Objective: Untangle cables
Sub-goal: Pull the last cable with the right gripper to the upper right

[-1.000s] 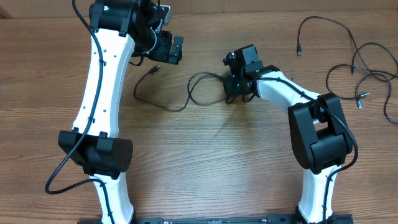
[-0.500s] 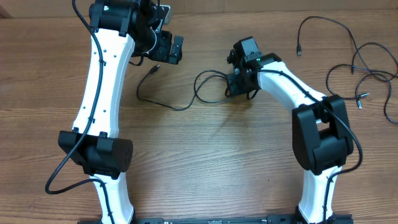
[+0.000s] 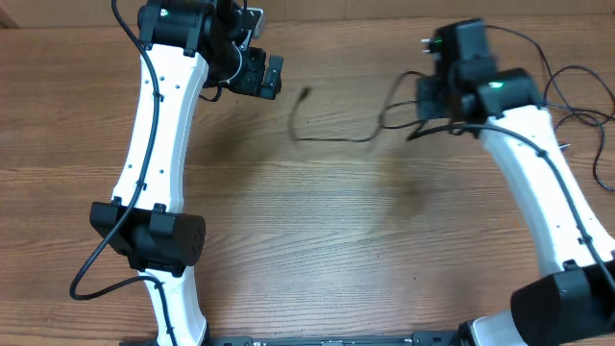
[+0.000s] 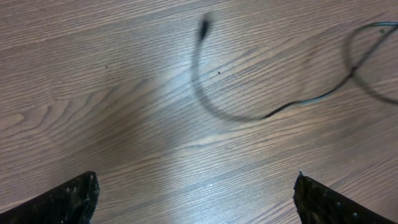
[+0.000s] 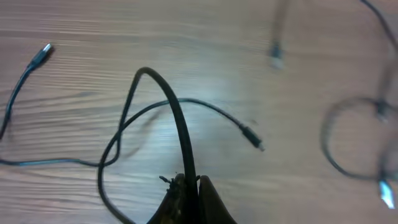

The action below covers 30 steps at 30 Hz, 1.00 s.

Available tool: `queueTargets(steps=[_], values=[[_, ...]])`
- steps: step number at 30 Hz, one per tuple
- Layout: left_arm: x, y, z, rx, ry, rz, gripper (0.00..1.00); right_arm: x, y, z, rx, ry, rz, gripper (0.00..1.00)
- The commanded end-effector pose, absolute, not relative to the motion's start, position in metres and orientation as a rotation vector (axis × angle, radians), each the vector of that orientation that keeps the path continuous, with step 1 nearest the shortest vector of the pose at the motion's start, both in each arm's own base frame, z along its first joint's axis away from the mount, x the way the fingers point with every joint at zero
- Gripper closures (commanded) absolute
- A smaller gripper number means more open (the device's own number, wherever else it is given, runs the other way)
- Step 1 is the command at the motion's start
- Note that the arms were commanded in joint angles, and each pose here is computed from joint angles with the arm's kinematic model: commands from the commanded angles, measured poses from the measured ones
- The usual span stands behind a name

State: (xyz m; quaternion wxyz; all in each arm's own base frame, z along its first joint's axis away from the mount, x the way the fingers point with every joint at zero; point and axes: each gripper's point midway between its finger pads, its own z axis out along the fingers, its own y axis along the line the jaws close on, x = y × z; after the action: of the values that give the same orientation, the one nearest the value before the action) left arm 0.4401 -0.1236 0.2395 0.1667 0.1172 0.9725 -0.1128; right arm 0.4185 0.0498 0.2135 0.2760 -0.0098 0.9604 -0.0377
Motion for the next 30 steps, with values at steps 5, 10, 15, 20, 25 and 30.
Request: queueTargets(steps=[5, 10, 15, 20, 25, 30], values=[[0.439, -0.126, 0.254, 0.363, 2.725, -0.334, 0.00, 0.388, -0.067, 0.234, 0.444, 2.572, -0.208, 0.96], [0.439, -0.126, 0.254, 0.363, 2.725, -0.334, 0.00, 0.355, -0.133, 0.229, 0.733, 2.574, -0.264, 0.96], [0.439, -0.126, 0.254, 0.363, 2.725, -0.334, 0.00, 0.321, -0.178, 0.224, 0.956, 2.566, -0.303, 0.96], [0.439, -0.126, 0.254, 0.363, 2.725, -0.334, 0.00, 0.286, -0.217, 0.221, 1.151, 2.535, -0.338, 0.96], [0.439, -0.126, 0.254, 0.363, 2.725, -0.334, 0.00, 0.254, -0.258, 0.222, 1.333, 2.444, -0.374, 0.96], [0.439, -0.126, 0.254, 0.363, 2.725, -0.334, 0.00, 0.232, -0.285, 0.223, 1.521, 2.307, -0.334, 0.96]])
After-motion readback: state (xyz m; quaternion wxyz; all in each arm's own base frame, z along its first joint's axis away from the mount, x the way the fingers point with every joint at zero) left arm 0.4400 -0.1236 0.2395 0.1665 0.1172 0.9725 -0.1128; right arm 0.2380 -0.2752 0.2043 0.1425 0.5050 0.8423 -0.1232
